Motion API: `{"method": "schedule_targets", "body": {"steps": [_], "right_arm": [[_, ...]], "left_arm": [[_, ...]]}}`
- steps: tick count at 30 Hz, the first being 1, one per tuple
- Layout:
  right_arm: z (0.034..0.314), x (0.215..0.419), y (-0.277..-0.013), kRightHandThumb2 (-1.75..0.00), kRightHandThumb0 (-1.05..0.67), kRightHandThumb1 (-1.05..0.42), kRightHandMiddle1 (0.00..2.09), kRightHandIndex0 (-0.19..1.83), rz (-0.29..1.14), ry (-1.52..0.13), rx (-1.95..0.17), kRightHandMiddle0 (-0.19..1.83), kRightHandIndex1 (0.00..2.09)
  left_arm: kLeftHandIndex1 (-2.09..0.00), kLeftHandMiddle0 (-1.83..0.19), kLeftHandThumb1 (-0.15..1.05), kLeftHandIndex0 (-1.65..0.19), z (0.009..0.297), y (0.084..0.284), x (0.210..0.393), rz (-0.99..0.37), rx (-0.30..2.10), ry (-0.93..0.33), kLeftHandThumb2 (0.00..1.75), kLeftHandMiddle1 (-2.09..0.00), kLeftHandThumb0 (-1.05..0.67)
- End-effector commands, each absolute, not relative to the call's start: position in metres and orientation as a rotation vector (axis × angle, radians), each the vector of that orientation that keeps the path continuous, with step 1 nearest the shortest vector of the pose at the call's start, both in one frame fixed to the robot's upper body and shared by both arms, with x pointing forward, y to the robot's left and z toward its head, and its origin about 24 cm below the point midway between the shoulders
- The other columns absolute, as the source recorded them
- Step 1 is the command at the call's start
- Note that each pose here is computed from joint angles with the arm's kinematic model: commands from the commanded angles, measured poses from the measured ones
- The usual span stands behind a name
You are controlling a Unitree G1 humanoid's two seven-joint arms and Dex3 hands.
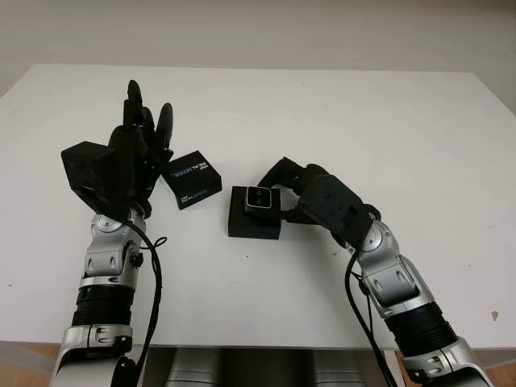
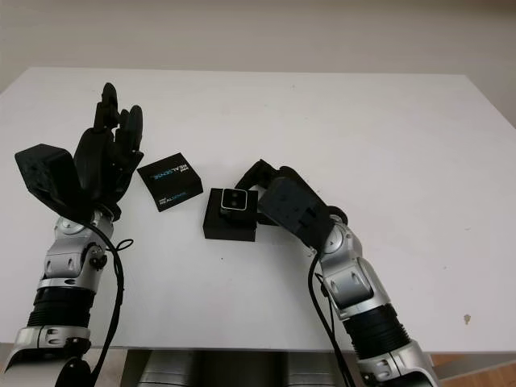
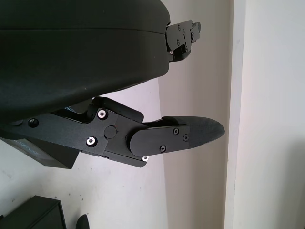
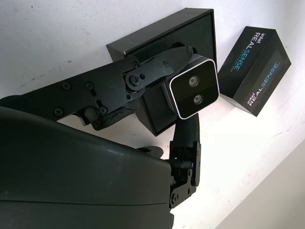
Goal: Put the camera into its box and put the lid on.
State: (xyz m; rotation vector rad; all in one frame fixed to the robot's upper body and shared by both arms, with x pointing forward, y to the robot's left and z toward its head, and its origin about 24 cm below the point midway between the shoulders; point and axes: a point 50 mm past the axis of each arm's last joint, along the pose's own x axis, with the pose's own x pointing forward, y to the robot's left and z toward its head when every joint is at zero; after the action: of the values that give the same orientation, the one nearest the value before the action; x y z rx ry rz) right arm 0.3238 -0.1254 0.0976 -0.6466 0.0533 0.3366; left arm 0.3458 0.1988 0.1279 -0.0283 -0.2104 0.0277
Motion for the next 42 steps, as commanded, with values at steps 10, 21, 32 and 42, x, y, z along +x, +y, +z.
{"method": "schedule_targets", "body": {"steps": [10,21,32,42], "right_arm": [[0.1024,0.3246,-0.1241,-0.05,-0.36,-0.99,1.85,0.33,0.343,0.022,-0.674,0.28,0.06],[0.0997,0.3237,-0.1234,-0.06,-0.36,-1.00,1.83,0.33,0.352,0.027,-0.677,0.26,0.06],[0.0984,0.3219,-0.1226,-0.05,-0.36,-1.00,1.79,0.34,0.359,0.032,-0.685,0.26,0.06],[0.0984,0.3203,-0.1220,-0.05,-0.37,-1.00,1.78,0.34,0.349,0.035,-0.712,0.27,0.06]], "left_arm": [[0.00,0.19,1.05,0.19,0.1298,0.1992,0.3435,0.025,-0.028,-0.220,0.49,0.00,-0.62],[0.00,0.19,1.05,0.19,0.1288,0.1979,0.3431,0.027,-0.041,-0.219,0.49,0.00,-0.62],[0.00,0.19,1.05,0.19,0.1284,0.1975,0.3417,0.028,-0.039,-0.217,0.48,0.00,-0.63],[0.00,0.19,1.05,0.19,0.1283,0.1980,0.3401,0.030,-0.040,-0.212,0.48,0.00,-0.64]]}}
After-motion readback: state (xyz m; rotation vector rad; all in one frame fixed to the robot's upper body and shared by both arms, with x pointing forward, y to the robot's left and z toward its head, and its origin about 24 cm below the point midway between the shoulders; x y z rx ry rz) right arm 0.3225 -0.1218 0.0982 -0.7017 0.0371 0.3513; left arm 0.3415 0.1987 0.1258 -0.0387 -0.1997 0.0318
